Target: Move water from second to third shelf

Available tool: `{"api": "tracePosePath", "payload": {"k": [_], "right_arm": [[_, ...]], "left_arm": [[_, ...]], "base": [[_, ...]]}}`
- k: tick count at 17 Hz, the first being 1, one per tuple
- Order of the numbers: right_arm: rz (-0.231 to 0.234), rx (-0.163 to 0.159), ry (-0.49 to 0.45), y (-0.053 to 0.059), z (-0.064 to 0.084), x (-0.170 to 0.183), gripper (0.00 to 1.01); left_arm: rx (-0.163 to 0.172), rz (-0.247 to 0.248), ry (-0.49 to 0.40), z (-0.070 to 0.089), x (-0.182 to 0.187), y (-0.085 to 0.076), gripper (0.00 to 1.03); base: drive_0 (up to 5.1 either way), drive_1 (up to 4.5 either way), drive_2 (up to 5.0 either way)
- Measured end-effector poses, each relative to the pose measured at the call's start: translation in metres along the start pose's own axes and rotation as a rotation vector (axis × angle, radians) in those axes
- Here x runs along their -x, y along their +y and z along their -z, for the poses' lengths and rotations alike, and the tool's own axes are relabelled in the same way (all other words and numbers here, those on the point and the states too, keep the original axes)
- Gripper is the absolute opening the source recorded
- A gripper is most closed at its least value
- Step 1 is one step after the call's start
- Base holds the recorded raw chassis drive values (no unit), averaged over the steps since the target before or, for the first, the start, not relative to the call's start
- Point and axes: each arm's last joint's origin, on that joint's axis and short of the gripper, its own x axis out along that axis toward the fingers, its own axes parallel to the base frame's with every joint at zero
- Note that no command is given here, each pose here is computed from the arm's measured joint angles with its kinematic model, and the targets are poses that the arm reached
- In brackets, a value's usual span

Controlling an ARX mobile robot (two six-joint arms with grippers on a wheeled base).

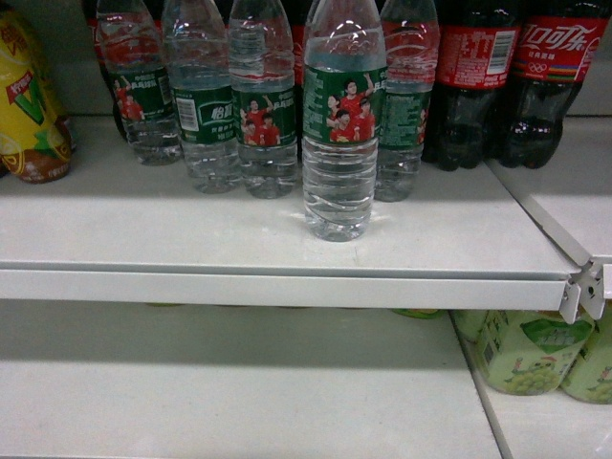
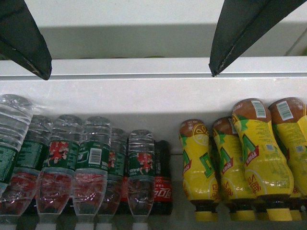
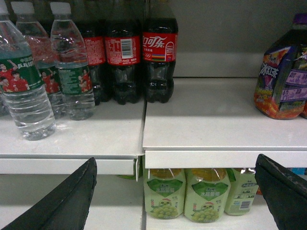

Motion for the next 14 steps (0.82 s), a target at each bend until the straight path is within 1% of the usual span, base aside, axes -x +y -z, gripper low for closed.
{"api": "tracePosePath", "payload": {"k": [8, 9, 10, 11, 12, 13, 14], "right_arm": [[0.000, 0.000, 0.000, 0.000, 0.000, 0.000, 0.98], [-0.022, -0.017, 0.022, 0.000, 0.002, 0.000, 0.98], [-0.065, -0.051, 0.061, 0.000, 0.004, -0.001, 0.98], [-0.078, -0.074, 0.078, -0.001, 0.005, -0.002, 0.98], [-0.086, -0.087, 0.080, -0.002, 0.004, -0.002, 0.98], [-0.088, -0.096, 0.061, -0.005, -0.002, -0.003, 0.98], [-0.083, -0.103, 0.016, -0.008, -0.015, -0.005, 0.98]], "left_arm": [[0.000, 0.000, 0.000, 0.000, 0.000, 0.000, 0.98], [0.000, 0.000, 0.000, 0.000, 0.000, 0.000, 0.98], [0.000, 0.000, 0.000, 0.000, 0.000, 0.000, 0.98], [0.000, 0.000, 0.000, 0.000, 0.000, 0.000, 0.98], [0.000, 0.000, 0.000, 0.000, 0.000, 0.000, 0.98], [0.000, 0.000, 0.000, 0.000, 0.000, 0.000, 0.98], [0.000, 0.000, 0.000, 0.000, 0.000, 0.000, 0.98]], "base": [[0.0, 0.00, 0.0], [0.0, 0.00, 0.0], [0.0, 0.00, 0.0], [0.0, 0.00, 0.0], [0.0, 0.00, 0.0], [0.0, 0.00, 0.0], [0.0, 0.00, 0.0]]}}
